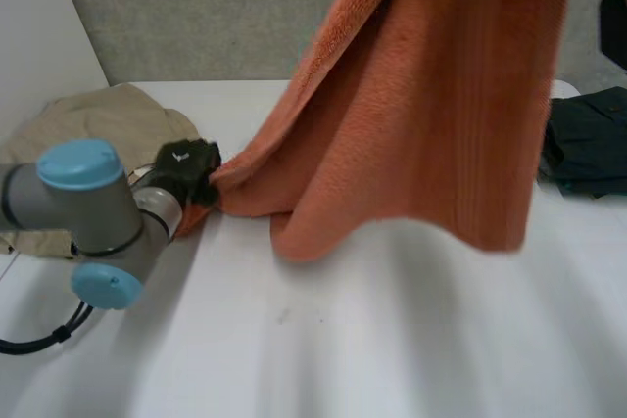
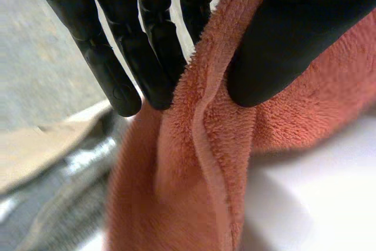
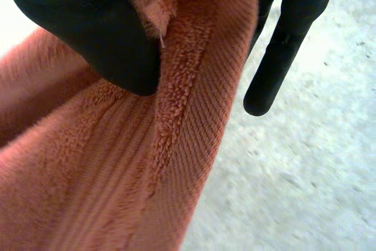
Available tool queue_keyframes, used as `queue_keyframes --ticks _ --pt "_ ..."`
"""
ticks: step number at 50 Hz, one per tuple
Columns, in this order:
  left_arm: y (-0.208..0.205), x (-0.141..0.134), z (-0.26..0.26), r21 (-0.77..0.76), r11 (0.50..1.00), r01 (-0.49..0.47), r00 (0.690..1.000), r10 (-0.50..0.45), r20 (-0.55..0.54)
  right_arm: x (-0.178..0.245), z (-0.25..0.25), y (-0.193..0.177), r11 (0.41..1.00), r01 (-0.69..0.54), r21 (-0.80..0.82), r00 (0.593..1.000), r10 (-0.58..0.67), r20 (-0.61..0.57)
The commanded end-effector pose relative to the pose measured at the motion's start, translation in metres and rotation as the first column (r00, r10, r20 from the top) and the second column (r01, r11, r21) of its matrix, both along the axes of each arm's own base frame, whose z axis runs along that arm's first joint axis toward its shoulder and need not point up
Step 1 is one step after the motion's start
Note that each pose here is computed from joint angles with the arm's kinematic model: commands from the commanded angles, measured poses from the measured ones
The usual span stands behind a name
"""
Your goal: Fold the laundry.
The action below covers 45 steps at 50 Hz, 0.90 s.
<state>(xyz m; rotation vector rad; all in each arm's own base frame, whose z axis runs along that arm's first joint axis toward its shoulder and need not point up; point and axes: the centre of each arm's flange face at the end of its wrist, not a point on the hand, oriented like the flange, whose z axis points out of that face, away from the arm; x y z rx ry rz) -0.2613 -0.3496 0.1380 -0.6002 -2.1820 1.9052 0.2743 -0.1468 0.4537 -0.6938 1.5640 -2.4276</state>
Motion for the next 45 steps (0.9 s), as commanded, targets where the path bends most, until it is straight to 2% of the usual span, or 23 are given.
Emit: queue_keyframes --ticks 1,5,9,11,15,18,24,28,30,33,34,35,37,38,39,40,42,45 --pt "0.013 0.025 0.077 -0.151 0.988 -0.037 0.999 0.035 -0.017 -0.027 -0.021 -0.049 0.978 0.209 -0.009 0.963 -0.208 -0.174" --pt "0.032 0.044 0.128 -0.286 0.957 -0.051 0.999 0.054 0.001 -0.036 -0.036 -0.076 0.958 0.288 -0.003 0.925 -0.279 -0.257" --pt "0.051 0.052 0.158 -0.367 0.93 0.004 0.999 0.015 0.048 -0.049 -0.049 -0.098 0.93 0.367 0.004 0.878 -0.346 -0.33" --pt "0.059 0.053 0.164 -0.365 0.93 0.039 0.997 -0.014 0.07 -0.055 -0.057 -0.104 0.919 0.394 0.011 0.851 -0.36 -0.381" --pt "0.074 0.051 0.158 -0.263 0.957 0.123 0.987 -0.092 0.128 -0.058 -0.085 -0.122 0.904 0.423 0.061 0.802 -0.342 -0.49" --pt "0.071 0.051 0.146 -0.203 0.97 0.133 0.981 -0.101 0.164 -0.055 -0.109 -0.135 0.894 0.434 0.111 0.773 -0.306 -0.555" --pt "0.029 0.047 0.101 -0.119 0.982 0.148 0.943 -0.103 0.317 -0.046 -0.15 -0.163 0.88 0.441 0.178 0.752 -0.255 -0.608" --pt "-0.004 0.04 0.092 -0.168 0.977 0.134 0.916 -0.058 0.398 -0.037 -0.163 -0.193 0.881 0.444 0.161 0.763 -0.278 -0.583" --pt "-0.019 0.034 0.094 -0.208 0.969 0.134 0.91 -0.037 0.412 -0.031 -0.157 -0.214 0.888 0.45 0.093 0.779 -0.339 -0.528" --pt "-0.05 0.02 0.119 -0.367 0.921 0.133 0.923 0.02 0.385 -0.025 -0.141 -0.236 0.884 0.467 -0.02 0.794 -0.429 -0.43" --pt "-0.056 0.017 0.128 -0.416 0.9 0.131 0.928 0.036 0.37 -0.023 -0.124 -0.247 0.87 0.482 -0.107 0.804 -0.487 -0.34" --pt "-0.064 0.01 0.151 -0.521 0.844 0.126 0.941 0.064 0.332 -0.022 -0.115 -0.251 0.859 0.489 -0.154 0.809 -0.512 -0.288" --pt "-0.068 0.004 0.171 -0.621 0.775 0.116 0.954 0.087 0.287 -0.021 -0.096 -0.257 0.83 0.503 -0.242 0.815 -0.549 -0.187" --pt "-0.069 0.002 0.18 -0.663 0.742 0.104 0.961 0.097 0.259 -0.022 -0.081 -0.26 0.797 0.517 -0.313 0.817 -0.568 -0.099" --pt "-0.07 0.0 0.193 -0.725 0.684 0.082 0.972 0.105 0.209 -0.022 -0.074 -0.261 0.78 0.522 -0.344 0.817 -0.573 -0.059" --pt "-0.07 -0.001 0.2 -0.752 0.655 0.071 0.977 0.107 0.185 -0.022 -0.068 -0.261 0.767 0.526 -0.366 0.819 -0.574 -0.026" --pt "-0.067 -0.001 0.21 -0.785 0.617 0.056 0.984 0.099 0.148 -0.021 -0.061 -0.257 0.758 0.527 -0.384 0.821 -0.571 0.0" --pt "-0.051 0.004 0.218 -0.776 0.629 0.051 0.989 0.077 0.127 -0.019 -0.069 -0.254 0.777 0.514 -0.363 0.826 -0.563 -0.036"
